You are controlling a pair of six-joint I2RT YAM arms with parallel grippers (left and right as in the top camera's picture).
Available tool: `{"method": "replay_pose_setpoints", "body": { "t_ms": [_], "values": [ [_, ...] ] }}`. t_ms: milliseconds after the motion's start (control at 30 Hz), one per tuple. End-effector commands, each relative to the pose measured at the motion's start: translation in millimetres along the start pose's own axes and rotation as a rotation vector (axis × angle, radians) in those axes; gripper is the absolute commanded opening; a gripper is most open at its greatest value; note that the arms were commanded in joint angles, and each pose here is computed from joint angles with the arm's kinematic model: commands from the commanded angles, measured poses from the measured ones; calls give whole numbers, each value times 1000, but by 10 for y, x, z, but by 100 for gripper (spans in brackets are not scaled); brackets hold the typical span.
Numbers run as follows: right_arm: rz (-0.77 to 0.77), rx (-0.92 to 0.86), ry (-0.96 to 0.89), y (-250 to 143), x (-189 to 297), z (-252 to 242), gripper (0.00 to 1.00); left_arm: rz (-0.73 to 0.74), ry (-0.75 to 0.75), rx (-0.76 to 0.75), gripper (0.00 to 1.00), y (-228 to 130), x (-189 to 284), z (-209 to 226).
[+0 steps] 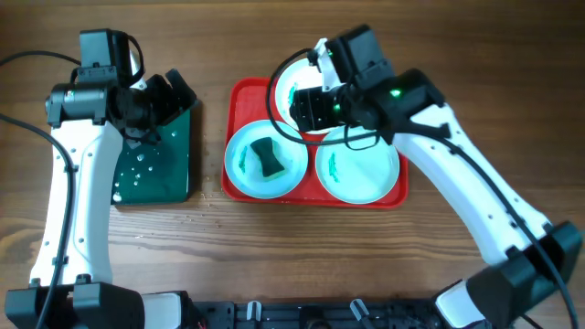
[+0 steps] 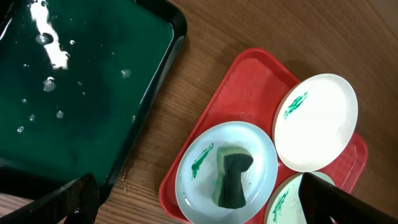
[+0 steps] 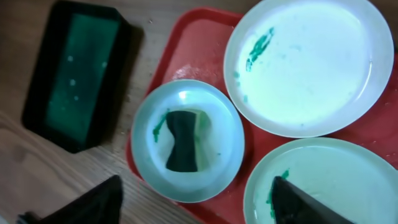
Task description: Clean dirty plates on tray and stack at the side
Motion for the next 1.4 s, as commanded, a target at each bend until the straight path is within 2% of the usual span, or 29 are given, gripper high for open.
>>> {"method": "replay_pose_setpoints", "body": {
  "t_ms": [0,67,100,133,233,400,667,767,800,833,900,967,1367],
  "values": [
    [48,16,-73,17,-336,-121,78,0,4,3,100,12,-8,16],
    [108,13,-104,-42,-591,-210,67,1,4,3,100,11,-8,16],
    [126,11,-113,-55,-715,-245,53,1,4,3,100,11,-8,16],
    [138,14,-118,-63,-811,-274,46,1,4,3,100,11,-8,16],
    [175,44,-131,-103,-1041,-345,44,1,5,3,100,12,-9,17],
    [252,168,-107,-216,-1255,-404,49,0,5,3,100,12,-9,17],
    [275,179,-103,-266,-1445,-463,50,0,4,3,100,13,-9,16],
    [258,180,-97,-238,-1454,-450,61,0,5,3,100,12,-9,17],
    [251,181,-94,-226,-1458,-444,77,2,5,3,100,10,-9,17],
    [248,182,-93,-219,-1460,-441,84,5,6,3,100,4,-9,18],
    [247,183,-93,-219,-1460,-441,84,11,8,5,100,-8,-9,23],
    [247,183,-93,-219,-1460,-441,89,11,8,5,100,-8,-9,23],
    [249,182,-93,-222,-1459,-442,89,12,8,5,100,-9,-9,23]
  ]
}}
Point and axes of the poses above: each gripper's point midway between its finger pads, its own x axis back along the fingers, its own z axis along the line the jaws close on, y = z × x, the point moved 6 cm from there along x, back along the fingers, and after that the axes turned 11 degrees about -x, right-handed, at the moved point
